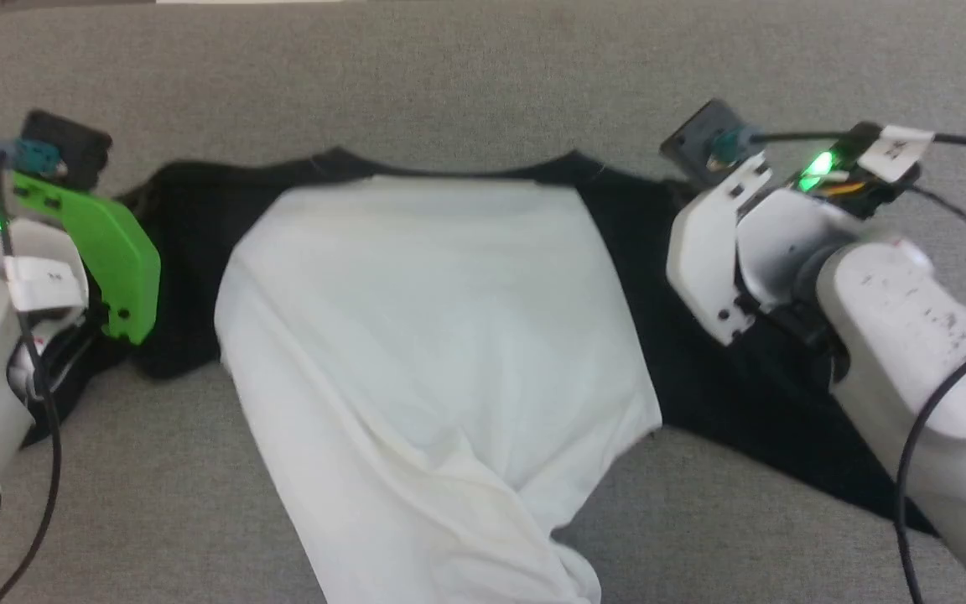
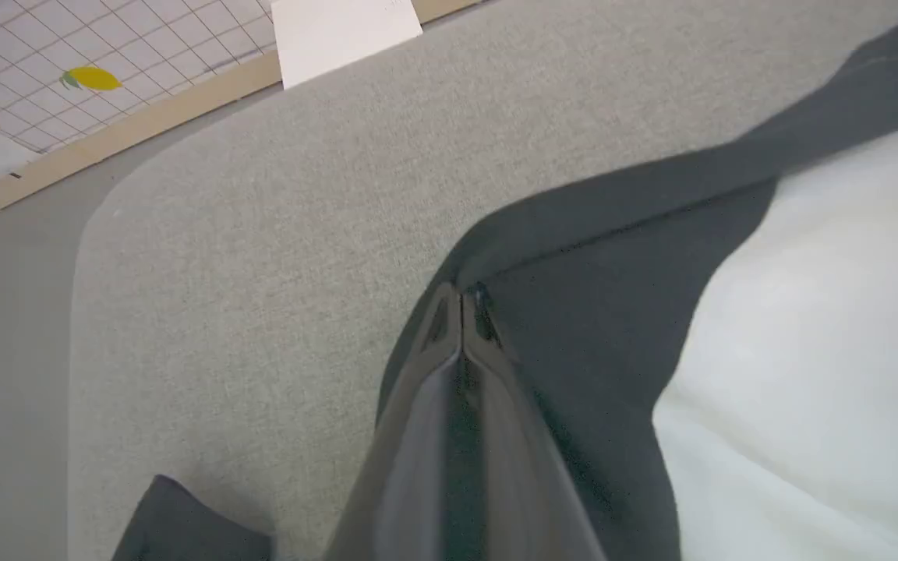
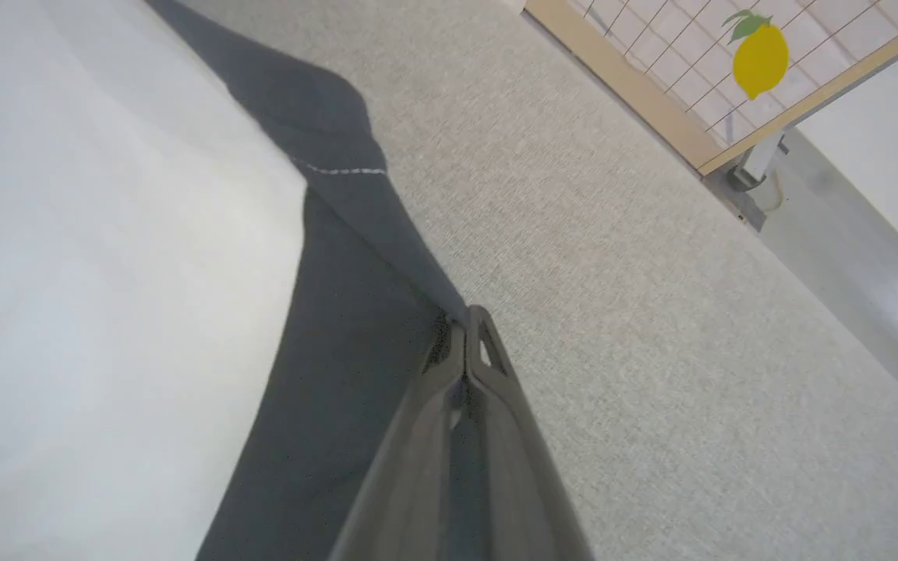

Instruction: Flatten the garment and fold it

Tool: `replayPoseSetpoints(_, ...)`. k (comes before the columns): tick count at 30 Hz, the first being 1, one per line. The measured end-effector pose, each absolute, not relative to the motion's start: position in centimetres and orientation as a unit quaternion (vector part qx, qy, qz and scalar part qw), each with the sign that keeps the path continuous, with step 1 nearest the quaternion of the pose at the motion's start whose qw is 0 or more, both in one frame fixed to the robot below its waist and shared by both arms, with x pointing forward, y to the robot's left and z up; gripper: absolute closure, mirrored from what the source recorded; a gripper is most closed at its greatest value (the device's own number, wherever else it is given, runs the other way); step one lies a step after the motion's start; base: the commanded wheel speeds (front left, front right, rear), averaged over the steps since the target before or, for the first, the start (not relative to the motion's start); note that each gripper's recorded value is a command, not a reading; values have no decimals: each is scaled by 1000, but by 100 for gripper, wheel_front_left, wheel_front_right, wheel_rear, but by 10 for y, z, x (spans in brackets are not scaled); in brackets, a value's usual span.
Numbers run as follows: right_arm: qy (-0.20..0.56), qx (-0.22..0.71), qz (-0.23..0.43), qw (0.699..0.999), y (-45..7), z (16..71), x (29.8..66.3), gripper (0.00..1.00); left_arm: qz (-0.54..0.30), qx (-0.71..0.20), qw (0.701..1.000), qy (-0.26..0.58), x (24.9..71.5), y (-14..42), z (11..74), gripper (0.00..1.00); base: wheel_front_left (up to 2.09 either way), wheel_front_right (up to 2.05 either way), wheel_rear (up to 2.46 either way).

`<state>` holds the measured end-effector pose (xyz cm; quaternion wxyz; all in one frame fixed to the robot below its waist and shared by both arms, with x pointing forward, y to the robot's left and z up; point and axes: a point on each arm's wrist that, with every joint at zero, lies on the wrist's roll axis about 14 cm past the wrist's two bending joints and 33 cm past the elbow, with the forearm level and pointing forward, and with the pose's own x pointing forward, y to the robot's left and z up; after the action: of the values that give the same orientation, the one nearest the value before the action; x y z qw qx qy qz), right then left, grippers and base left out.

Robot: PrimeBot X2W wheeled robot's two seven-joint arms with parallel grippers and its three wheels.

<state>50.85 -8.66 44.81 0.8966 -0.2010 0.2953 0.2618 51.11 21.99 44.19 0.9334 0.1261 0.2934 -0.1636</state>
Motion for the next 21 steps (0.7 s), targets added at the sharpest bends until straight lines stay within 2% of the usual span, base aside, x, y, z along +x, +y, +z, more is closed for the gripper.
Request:
replayPoseSetpoints(7, 194, -227, 213, 930, -108, 527, 550, 100, -155, 107, 972, 142, 555, 205, 535, 100, 0, 0, 0)
replayPoseSetpoints(21, 9, -268, 111, 957, -138, 678, 654, 100, -108, 95, 986, -84, 652, 196, 669, 100, 0, 0, 0)
